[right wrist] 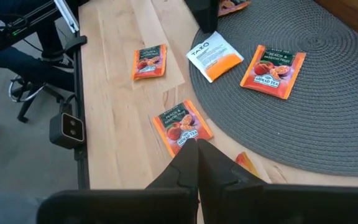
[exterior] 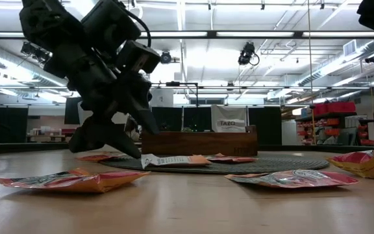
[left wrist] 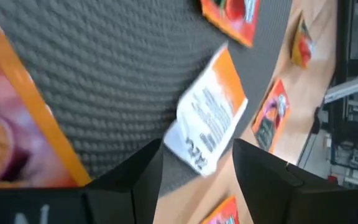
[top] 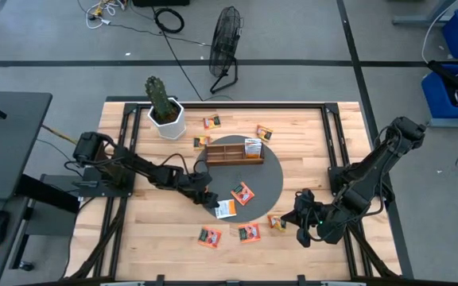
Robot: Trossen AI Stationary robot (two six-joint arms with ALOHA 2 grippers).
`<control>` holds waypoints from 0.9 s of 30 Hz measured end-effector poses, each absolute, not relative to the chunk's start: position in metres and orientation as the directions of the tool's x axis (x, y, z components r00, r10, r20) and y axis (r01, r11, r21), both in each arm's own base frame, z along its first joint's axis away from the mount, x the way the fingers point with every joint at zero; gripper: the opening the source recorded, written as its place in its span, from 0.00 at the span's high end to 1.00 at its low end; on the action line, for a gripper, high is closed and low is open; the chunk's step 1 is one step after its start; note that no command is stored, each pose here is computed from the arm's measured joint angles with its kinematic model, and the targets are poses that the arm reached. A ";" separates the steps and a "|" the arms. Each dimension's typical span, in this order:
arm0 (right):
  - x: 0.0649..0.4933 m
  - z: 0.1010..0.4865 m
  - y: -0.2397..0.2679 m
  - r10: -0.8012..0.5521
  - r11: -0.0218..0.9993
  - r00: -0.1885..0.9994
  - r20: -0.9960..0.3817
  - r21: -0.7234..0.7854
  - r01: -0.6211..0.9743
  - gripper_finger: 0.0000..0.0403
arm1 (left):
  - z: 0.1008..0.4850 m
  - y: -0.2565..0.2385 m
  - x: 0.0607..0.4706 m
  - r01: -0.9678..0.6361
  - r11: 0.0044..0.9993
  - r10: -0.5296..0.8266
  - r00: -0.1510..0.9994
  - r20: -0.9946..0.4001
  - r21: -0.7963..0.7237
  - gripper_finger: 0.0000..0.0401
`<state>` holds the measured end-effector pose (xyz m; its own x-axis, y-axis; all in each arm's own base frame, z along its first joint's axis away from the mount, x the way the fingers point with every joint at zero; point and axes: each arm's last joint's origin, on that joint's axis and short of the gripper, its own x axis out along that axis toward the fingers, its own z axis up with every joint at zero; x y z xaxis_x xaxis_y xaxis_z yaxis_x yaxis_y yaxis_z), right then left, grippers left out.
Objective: Pick & Place Tea
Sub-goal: Put the white tea bag into the right section of the wooden organizer
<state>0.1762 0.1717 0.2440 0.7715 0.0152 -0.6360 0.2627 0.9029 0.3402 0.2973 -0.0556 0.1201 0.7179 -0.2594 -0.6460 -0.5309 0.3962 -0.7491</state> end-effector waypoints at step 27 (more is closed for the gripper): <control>0.176 0.244 0.171 0.003 0.898 0.776 -0.630 0.342 0.275 1.00 | 0.120 -0.054 0.297 -0.523 0.438 -0.224 0.724 -0.652 -0.731 0.51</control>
